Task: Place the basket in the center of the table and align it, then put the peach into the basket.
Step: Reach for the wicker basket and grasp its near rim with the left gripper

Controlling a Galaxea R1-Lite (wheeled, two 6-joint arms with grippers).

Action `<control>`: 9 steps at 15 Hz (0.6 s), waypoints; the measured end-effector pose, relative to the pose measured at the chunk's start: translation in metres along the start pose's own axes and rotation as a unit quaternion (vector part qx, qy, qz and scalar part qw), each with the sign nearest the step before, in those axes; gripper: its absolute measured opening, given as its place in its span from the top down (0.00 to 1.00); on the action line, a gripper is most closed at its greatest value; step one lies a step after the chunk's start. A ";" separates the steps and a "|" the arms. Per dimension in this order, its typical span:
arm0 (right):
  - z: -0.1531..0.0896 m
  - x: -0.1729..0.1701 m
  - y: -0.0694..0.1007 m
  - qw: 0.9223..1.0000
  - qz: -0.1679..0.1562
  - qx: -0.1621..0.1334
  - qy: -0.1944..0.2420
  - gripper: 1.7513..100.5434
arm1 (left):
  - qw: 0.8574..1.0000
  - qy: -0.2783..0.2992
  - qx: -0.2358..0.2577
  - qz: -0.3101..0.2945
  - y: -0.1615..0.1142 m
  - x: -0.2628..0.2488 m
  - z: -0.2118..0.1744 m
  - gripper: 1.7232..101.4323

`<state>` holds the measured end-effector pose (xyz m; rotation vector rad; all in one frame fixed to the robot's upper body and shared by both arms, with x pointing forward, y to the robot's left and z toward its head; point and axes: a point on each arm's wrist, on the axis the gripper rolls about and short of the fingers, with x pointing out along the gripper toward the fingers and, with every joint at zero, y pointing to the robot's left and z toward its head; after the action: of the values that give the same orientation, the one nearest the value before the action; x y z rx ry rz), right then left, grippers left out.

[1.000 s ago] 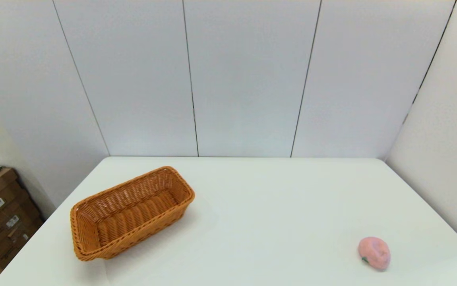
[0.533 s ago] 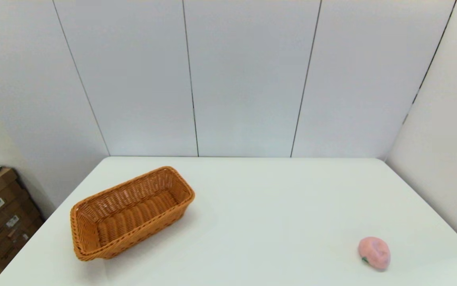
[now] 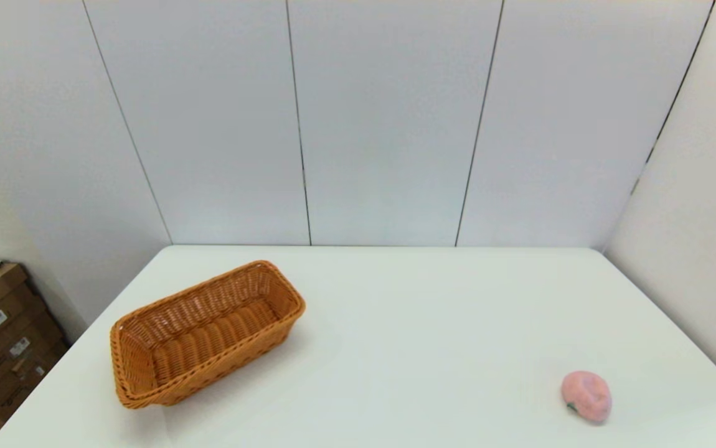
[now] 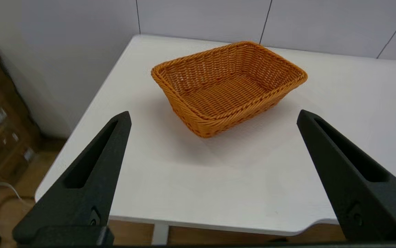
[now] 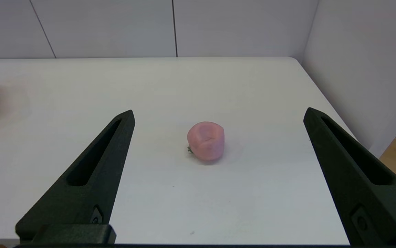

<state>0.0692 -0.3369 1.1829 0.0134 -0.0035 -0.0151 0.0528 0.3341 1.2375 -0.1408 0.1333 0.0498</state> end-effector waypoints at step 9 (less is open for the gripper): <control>0.000 0.000 0.000 1.000 0.000 -0.003 0.000 0.03 | 0.949 0.212 -0.166 0.162 -0.008 0.100 0.063 0.04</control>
<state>0.0692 -0.3369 1.1829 0.0081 -0.0035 -0.0151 0.1609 0.3389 1.2870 -0.4660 0.5790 0.3733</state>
